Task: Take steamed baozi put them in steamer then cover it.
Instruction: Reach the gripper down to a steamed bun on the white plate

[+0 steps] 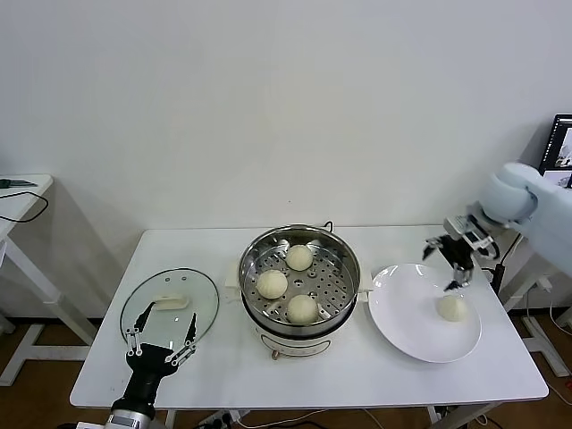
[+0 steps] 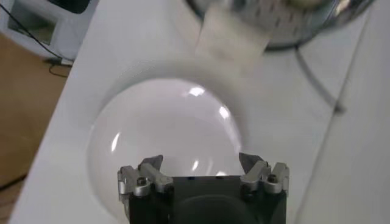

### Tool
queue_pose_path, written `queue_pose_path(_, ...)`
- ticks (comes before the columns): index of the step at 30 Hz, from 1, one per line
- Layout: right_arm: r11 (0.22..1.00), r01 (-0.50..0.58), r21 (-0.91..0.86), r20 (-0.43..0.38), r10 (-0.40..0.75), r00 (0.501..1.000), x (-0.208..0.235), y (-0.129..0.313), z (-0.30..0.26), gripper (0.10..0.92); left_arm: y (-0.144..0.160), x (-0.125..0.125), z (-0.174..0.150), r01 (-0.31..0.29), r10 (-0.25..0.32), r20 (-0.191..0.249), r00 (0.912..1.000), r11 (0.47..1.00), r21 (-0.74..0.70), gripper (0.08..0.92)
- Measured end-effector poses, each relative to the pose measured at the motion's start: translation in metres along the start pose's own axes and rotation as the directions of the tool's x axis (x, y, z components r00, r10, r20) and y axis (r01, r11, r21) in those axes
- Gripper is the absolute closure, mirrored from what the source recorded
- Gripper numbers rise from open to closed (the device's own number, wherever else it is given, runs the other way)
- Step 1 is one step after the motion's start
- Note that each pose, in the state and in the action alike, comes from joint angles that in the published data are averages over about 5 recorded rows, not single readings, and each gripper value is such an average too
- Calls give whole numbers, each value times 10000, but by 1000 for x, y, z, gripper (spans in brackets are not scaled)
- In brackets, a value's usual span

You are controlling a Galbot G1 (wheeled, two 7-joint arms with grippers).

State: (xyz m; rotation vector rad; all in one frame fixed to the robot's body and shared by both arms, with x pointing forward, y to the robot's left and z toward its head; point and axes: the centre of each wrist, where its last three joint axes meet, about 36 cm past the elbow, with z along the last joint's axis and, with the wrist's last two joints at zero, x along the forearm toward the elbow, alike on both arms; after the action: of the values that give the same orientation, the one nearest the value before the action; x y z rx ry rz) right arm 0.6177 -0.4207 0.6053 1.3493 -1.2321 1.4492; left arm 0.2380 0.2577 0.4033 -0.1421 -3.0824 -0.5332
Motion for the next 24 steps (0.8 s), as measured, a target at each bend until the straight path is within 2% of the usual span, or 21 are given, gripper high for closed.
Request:
queue_pose_path(12,9896,199,-1428,-686,-299,9972,-51,23,42,200,-2,0,1,-23,23,-11,10000,10000,-3,177)
queue_pose_path(24,9830,82,-1837,-941,-258,9952,-91,21,50,200,-2,0,4,15,-16,-90,10000,10000,-19,177)
